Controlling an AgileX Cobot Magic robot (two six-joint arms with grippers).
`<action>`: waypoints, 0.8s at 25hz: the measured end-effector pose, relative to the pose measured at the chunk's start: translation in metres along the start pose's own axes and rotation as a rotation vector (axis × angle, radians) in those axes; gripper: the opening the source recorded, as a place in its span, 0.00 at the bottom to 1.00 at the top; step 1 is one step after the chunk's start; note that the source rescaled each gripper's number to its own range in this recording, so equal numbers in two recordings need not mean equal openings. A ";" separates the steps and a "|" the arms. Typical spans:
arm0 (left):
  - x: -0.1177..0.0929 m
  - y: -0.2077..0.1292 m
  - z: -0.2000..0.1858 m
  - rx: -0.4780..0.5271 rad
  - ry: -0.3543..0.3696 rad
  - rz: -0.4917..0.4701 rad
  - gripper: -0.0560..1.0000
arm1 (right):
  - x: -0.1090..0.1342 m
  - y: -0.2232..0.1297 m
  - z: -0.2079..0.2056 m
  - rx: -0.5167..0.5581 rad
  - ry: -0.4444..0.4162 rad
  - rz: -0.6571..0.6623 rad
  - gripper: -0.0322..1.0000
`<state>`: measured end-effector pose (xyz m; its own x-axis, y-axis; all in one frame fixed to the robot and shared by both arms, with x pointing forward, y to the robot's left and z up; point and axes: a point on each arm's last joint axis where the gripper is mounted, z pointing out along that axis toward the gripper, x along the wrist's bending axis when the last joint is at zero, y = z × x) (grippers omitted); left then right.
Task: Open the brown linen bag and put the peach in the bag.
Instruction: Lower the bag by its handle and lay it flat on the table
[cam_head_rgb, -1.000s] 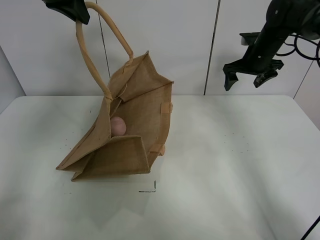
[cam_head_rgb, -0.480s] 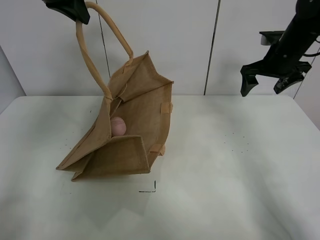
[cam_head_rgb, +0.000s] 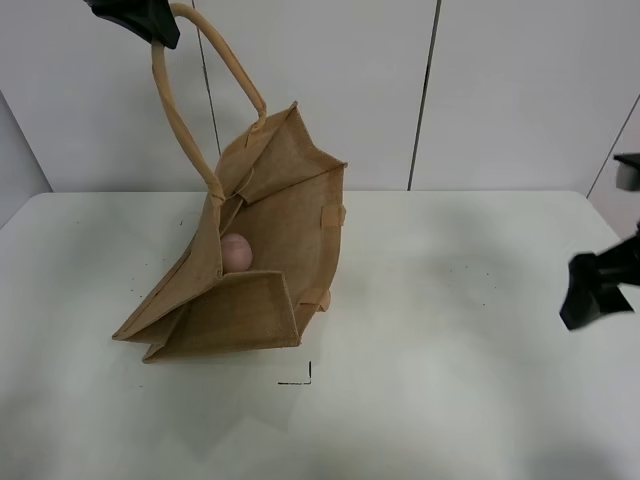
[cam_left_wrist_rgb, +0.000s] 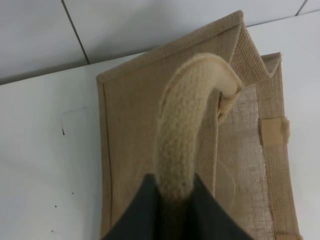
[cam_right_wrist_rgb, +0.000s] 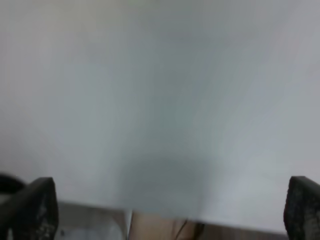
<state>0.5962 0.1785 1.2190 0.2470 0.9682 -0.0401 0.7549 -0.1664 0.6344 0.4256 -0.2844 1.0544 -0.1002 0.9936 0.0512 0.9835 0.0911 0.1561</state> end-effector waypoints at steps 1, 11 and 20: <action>0.000 0.000 0.000 0.000 0.000 0.000 0.05 | 0.001 -0.017 0.002 -0.007 -0.001 -0.001 1.00; 0.000 0.000 0.000 0.000 0.000 0.000 0.05 | 0.005 -0.122 -0.005 -0.501 -0.022 -0.018 1.00; 0.000 0.000 0.000 0.000 0.000 0.000 0.05 | 0.009 -0.183 -0.029 -0.934 -0.041 -0.043 1.00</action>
<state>0.5962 0.1785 1.2190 0.2470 0.9682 -0.0401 0.7549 -0.1664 0.6344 0.2403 -0.2936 1.0549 -0.1107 0.9938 -0.0054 0.4575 0.0557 0.8875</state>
